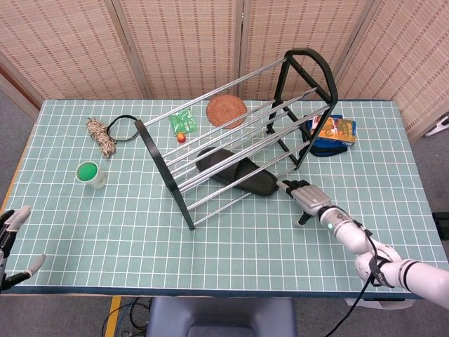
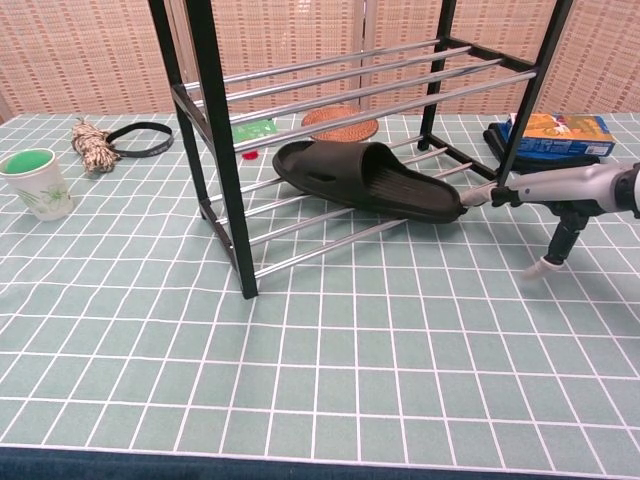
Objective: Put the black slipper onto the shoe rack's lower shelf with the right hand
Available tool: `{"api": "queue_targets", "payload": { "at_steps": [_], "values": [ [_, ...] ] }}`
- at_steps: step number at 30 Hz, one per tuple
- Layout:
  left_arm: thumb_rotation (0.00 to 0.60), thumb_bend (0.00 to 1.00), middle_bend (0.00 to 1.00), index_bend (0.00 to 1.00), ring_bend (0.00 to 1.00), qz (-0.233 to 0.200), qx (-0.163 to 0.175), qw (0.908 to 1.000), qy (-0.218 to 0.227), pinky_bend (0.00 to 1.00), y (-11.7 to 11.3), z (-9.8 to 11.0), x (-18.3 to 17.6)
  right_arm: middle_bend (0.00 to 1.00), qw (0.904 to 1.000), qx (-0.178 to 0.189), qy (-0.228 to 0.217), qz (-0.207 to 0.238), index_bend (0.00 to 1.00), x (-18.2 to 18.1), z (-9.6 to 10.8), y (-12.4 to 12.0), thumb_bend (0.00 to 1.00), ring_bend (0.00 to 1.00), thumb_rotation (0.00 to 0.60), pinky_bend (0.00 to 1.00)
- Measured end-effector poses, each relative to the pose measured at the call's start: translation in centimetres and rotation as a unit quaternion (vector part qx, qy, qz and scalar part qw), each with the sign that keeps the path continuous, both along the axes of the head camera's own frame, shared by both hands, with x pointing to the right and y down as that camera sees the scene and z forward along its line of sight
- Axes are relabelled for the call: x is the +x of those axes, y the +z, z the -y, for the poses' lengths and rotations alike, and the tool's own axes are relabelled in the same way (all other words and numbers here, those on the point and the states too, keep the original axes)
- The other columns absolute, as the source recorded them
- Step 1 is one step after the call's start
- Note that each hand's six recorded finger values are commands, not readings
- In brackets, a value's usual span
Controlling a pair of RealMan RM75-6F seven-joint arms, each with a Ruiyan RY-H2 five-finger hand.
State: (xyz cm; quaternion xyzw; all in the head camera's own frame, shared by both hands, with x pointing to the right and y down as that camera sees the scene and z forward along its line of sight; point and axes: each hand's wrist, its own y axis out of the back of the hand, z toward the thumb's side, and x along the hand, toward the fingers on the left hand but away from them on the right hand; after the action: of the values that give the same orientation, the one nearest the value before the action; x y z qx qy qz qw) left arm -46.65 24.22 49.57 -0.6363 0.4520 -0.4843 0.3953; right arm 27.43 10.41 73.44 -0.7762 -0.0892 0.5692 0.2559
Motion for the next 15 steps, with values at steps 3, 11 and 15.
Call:
{"api": "queue_targets", "payload": {
  "at_steps": [3, 11, 15],
  "values": [
    [0.600, 0.26, 0.12, 0.08, 0.09, -0.001, 0.012, 0.9999, -0.004, 0.31, -0.7, -0.3, -0.2, 0.00, 1.0000, -0.002, -0.005, 0.003, 0.00, -0.4, -0.2, 0.0, 0.18, 0.00, 0.600, 0.04],
    [0.600, 0.26, 0.12, 0.08, 0.09, -0.002, 0.027, 0.9996, -0.009, 0.31, -1.4, -0.8, -0.4, 0.00, 0.9998, -0.005, -0.015, 0.010, 0.00, -1.2, -0.5, -0.1, 0.18, 0.00, 0.600, 0.04],
    [0.600, 0.26, 0.12, 0.08, 0.09, -0.002, 0.034, 0.9993, -0.014, 0.31, -1.7, -0.9, -0.6, 0.00, 0.9997, -0.006, -0.020, 0.013, 0.00, -1.5, -0.8, -0.1, 0.18, 0.00, 0.600, 0.04]
  ]
}}
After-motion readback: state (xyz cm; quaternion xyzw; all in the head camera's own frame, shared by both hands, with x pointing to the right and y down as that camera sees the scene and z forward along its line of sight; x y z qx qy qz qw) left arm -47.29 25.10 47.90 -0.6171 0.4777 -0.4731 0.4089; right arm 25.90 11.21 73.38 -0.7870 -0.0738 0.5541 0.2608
